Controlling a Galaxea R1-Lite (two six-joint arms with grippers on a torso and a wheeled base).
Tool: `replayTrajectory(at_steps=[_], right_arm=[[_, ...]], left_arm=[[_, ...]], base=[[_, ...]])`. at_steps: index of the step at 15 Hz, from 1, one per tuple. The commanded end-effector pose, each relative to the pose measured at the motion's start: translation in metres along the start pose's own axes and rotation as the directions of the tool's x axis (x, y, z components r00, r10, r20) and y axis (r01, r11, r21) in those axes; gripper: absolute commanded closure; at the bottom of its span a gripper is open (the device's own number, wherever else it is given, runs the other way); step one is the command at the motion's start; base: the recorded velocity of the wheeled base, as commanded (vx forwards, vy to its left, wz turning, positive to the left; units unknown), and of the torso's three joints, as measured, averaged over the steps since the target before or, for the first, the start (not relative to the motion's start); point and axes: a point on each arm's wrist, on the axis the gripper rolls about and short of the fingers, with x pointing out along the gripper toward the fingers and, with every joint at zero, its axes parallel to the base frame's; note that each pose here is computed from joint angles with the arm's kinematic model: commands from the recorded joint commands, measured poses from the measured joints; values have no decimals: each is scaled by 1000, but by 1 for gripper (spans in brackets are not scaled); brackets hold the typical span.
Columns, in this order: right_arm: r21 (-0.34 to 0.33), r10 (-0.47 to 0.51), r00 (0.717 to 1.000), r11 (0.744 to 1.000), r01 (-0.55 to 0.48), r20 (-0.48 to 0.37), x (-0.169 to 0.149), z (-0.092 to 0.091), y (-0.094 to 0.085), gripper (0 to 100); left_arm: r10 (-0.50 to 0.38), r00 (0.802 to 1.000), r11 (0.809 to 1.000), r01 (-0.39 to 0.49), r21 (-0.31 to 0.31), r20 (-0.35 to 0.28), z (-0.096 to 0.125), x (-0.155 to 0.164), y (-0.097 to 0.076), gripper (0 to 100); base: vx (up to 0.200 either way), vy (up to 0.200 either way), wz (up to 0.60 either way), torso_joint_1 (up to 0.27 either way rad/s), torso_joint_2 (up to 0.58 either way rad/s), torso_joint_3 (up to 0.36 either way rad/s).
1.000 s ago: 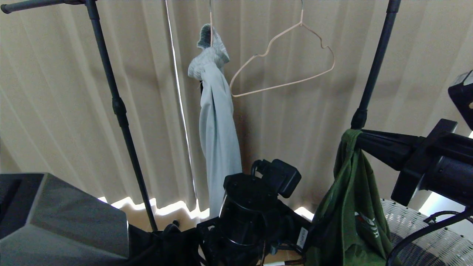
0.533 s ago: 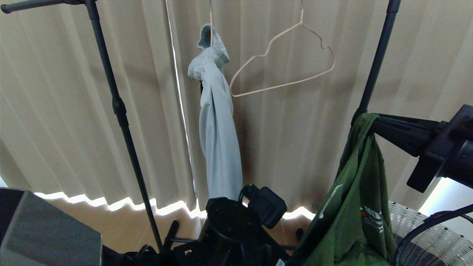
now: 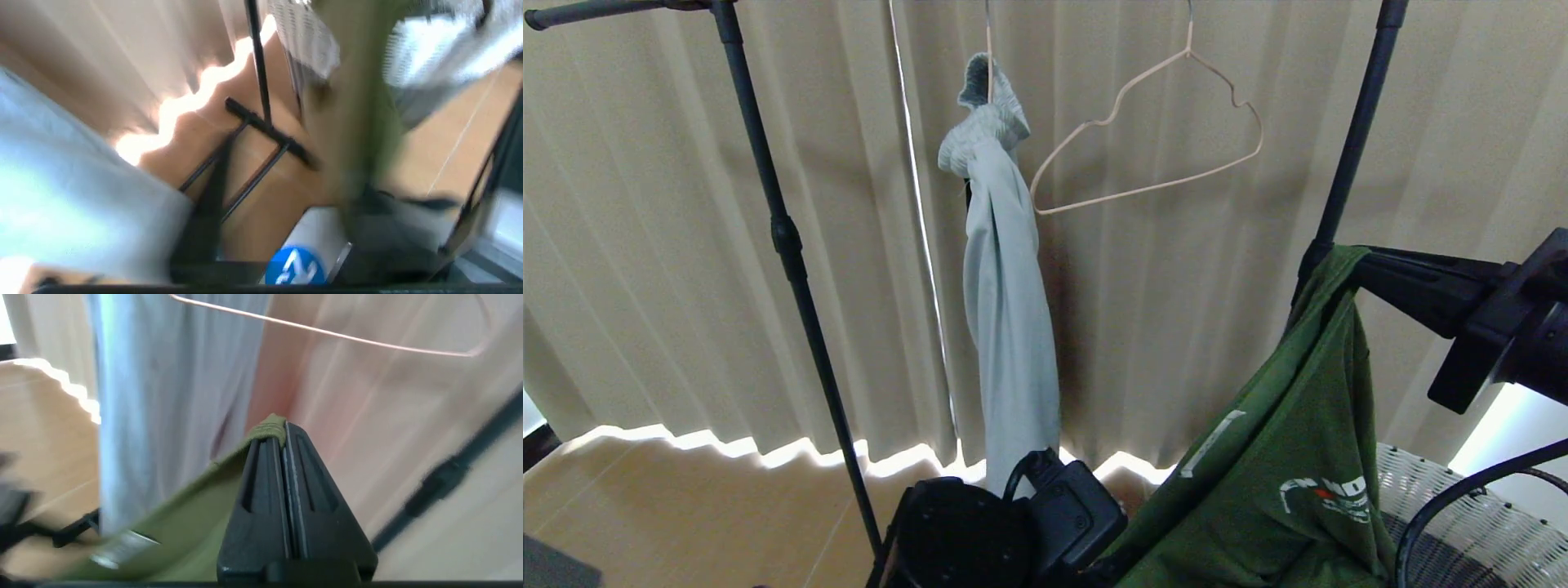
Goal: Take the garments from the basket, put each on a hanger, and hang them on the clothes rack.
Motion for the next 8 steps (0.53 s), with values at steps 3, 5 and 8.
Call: replayTrajectory(at_steps=[3,5,8], right_arm=[[4,-32,999,999,32,5,-4,0,-6,100],[6,-39,999,999,39,28,-11,4,-8,100],[13,-45,997,999,44,67,-22,10,-11,100]], left_arm=[[119,963,993,-119,-12,242,52,-60,35,100],[195,941,981,-189,-46,275,76,-75,57,100],[277,920,961,-261,-91,276,109,-107,83,100]], base=[[0,0,0,0,0,0],[0,0,0,0,0,0],[0,0,0,0,0,0]])
